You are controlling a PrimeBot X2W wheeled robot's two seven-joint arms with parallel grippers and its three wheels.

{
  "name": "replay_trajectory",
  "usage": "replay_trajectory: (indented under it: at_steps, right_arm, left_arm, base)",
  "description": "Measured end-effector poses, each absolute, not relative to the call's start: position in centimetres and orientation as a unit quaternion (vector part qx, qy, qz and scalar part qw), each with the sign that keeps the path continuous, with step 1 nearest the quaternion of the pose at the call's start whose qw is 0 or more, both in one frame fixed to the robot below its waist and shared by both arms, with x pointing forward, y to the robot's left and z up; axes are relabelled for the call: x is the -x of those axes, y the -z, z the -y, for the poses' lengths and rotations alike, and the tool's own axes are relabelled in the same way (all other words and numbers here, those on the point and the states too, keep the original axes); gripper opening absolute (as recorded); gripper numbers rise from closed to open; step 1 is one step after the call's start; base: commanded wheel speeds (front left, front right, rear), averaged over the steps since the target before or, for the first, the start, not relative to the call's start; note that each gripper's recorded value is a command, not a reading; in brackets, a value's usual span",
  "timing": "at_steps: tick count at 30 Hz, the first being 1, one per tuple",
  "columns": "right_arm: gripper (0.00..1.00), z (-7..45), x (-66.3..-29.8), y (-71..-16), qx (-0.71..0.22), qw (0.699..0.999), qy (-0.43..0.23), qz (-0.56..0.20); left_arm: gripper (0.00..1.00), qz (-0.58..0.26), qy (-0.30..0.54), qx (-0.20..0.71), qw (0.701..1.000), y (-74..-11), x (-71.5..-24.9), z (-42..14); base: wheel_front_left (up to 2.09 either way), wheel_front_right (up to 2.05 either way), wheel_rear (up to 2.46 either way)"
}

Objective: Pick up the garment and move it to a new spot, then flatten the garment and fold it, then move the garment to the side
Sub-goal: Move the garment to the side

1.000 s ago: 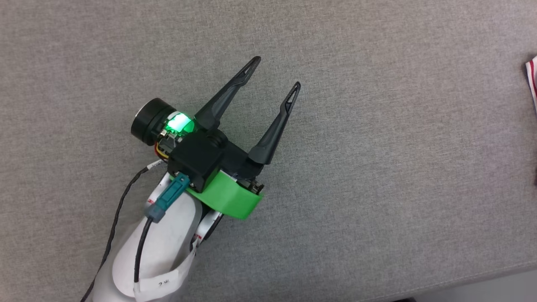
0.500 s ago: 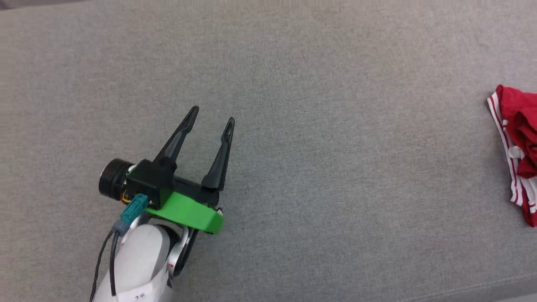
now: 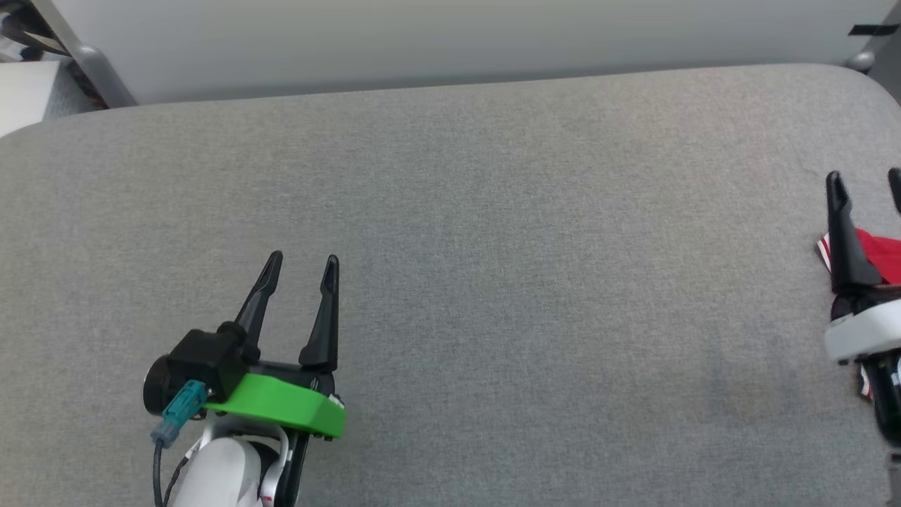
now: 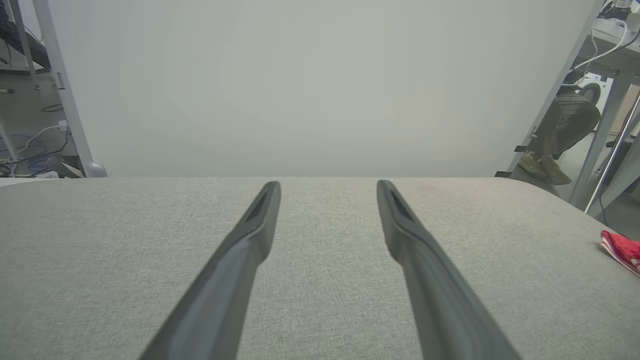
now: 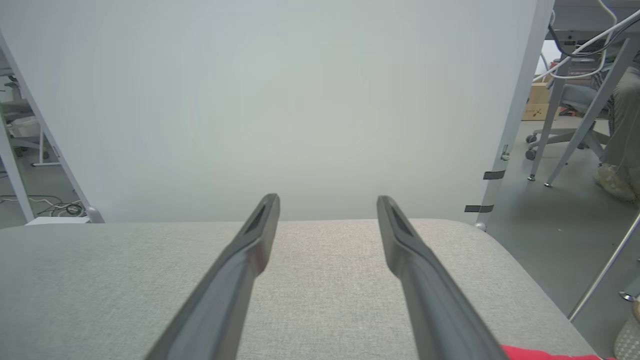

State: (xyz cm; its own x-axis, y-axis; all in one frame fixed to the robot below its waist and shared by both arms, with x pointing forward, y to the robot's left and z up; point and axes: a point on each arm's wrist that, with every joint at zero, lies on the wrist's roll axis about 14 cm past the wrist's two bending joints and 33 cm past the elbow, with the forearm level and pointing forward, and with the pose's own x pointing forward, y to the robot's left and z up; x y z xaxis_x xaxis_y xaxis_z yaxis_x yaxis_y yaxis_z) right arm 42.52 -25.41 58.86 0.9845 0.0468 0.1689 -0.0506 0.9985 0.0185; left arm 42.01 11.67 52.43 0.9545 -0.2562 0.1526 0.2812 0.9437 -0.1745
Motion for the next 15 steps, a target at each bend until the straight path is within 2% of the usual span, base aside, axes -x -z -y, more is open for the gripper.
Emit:
replay_trajectory:
  at_steps: [8, 15]
  right_arm:
    - [1.00, 21.1, -39.8, -57.0, -0.064, 0.991, -0.043, 0.106]
    - [1.00, 19.1, -38.1, -54.9, -0.096, 0.990, -0.047, 0.094]
  left_arm:
    - [1.00, 0.072, 0.091, 0.096, 0.989, -53.0, -39.2, -14.6]
    - [1.00, 0.063, 0.073, 0.096, 0.991, -52.4, -37.4, -15.4]
  base:
    - [0.00, 0.00, 0.00]
    - [0.00, 0.00, 0.00]
